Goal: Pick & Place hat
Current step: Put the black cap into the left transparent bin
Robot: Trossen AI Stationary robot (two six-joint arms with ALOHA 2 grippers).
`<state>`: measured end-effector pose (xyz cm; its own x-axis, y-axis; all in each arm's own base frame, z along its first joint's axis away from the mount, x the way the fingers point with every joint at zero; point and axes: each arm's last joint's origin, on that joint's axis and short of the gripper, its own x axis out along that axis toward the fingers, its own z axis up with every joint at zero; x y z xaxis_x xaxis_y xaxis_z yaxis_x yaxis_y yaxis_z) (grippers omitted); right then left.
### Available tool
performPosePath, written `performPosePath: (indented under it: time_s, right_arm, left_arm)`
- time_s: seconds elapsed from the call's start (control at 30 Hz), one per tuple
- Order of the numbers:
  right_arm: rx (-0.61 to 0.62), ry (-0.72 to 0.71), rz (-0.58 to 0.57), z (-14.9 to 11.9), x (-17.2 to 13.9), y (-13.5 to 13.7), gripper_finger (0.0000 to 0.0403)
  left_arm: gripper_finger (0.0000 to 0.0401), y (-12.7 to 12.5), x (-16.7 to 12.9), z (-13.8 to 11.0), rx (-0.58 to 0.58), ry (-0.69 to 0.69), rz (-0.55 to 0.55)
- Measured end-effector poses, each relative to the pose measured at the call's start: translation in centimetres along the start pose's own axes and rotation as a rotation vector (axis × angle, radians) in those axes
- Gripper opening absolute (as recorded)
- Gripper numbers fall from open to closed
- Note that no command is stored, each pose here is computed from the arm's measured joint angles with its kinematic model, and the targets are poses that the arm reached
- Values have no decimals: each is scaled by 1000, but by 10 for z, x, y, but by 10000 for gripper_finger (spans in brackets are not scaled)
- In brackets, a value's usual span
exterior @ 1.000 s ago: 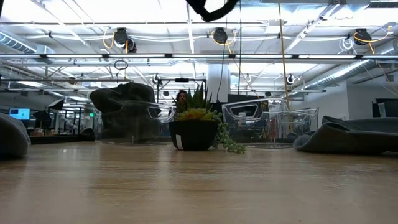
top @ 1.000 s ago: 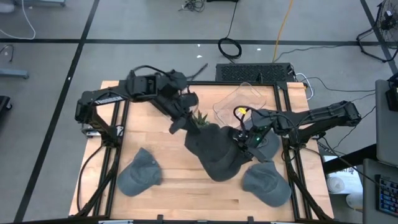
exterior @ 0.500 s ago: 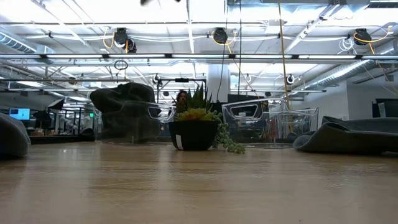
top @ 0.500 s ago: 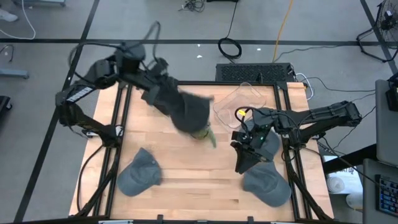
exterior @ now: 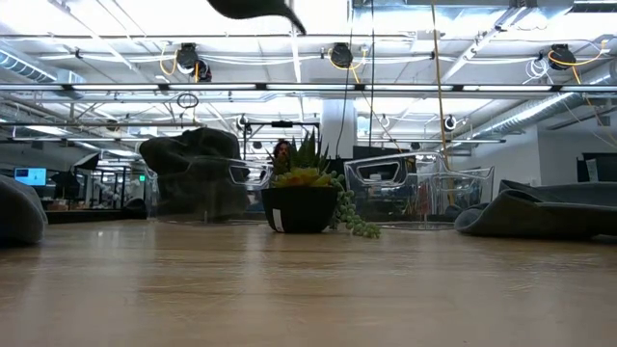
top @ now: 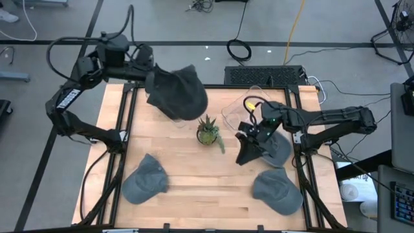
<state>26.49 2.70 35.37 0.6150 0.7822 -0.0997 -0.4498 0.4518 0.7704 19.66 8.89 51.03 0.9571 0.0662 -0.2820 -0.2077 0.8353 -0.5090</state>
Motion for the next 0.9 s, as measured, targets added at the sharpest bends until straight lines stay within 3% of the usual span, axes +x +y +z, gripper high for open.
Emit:
performPosePath:
  time_s: [0.4,0.7,0.9]
  right_arm:
    - [-211,-364,-255,29,-27,-12,72]
    - [-325,-496,-414,41,-47,-20,73]
    - [-330,-518,-431,43,-51,-22,73]
  left_arm:
    - [6,23,-20,-19,100,130,387]
    - [6,32,-20,-17,183,137,507]
    - [6,42,-4,-22,184,174,565]
